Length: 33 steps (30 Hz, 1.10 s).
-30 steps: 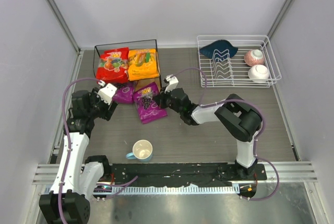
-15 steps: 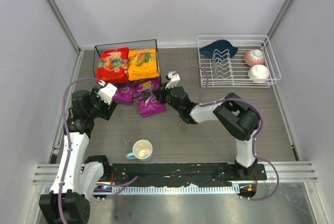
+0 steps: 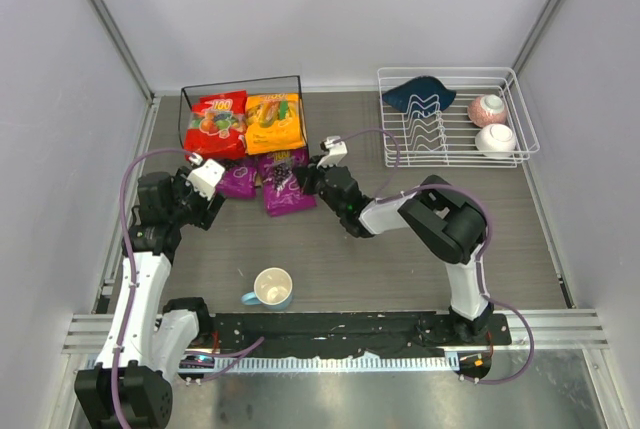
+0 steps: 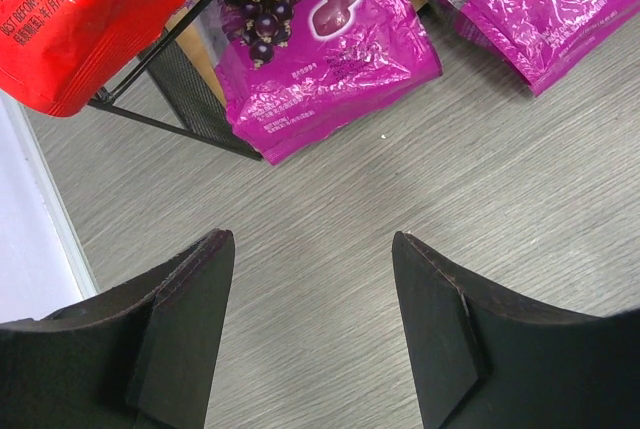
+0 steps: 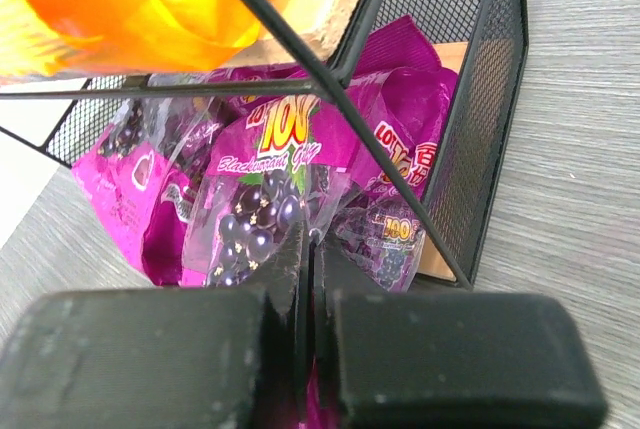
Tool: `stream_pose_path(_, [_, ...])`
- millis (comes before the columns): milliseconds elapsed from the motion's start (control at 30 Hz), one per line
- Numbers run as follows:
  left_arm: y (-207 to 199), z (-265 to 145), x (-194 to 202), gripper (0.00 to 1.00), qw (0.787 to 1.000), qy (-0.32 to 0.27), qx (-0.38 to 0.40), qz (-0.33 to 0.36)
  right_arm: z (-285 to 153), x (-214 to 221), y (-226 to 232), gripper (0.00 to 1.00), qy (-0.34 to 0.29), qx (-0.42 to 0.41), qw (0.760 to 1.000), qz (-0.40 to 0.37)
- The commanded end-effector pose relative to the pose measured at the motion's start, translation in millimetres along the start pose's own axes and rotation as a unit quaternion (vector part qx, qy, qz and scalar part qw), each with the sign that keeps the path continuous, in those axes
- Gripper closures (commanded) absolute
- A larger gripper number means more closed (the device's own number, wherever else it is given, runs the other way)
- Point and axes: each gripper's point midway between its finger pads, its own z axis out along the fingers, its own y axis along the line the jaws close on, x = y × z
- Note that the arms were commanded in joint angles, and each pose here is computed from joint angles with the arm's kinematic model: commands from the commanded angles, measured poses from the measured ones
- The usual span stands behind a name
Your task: Place and organize the candy bags onto the shelf
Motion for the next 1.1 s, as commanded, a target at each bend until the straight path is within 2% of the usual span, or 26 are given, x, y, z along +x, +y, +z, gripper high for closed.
stream_pose_path(0, [11, 0, -10, 0.31, 1.0, -0.017, -0.019, 0.011, 13, -70, 19, 0.99, -0.122, -0.012, 0.991, 0.051])
stream_pose_path(300, [12, 0, -10, 0.32, 1.0, -0.016, -0.02, 0.01, 18, -75, 12, 0.99, -0.152, 0.006, 0.984, 0.088])
stream_pose_path(400, [11, 0, -10, 0.32, 1.0, -0.016, -0.02, 0.011, 18, -74, 15, 0.76, -0.147, 0.0, 0.985, 0.088])
stream_pose_path(433, [11, 1, -9, 0.31, 1.0, -0.015, -0.019, 0.011, 16, -77, 17, 0.61, -0.148, -0.002, 0.985, 0.09])
stream_pose_path(533, [10, 1, -9, 0.32, 1.0, -0.015, -0.017, 0.009, 7, -76, 15, 0.43, -0.145, -0.004, 0.985, 0.089])
stream_pose_path(567, [10, 1, -9, 0.31, 1.0, -0.015, -0.017, 0.009, 1, -76, 14, 0.41, -0.142, -0.005, 0.986, 0.088])
stream_pose_path(733, [8, 2, -10, 0.32, 1.0, -0.018, -0.013, 0.006, -16, -71, 18, 0.36, -0.122, -0.022, 0.988, 0.088])
stream_pose_path(933, [8, 1, -9, 0.32, 1.0, -0.017, -0.013, 0.004, -40, -54, 9, 0.35, -0.091, -0.02, 0.992, 0.083])
stream_pose_path(1067, [8, 0, -10, 0.31, 1.0, -0.018, -0.013, 0.006, -45, -32, 9, 0.34, -0.048, -0.03, 0.996, 0.072])
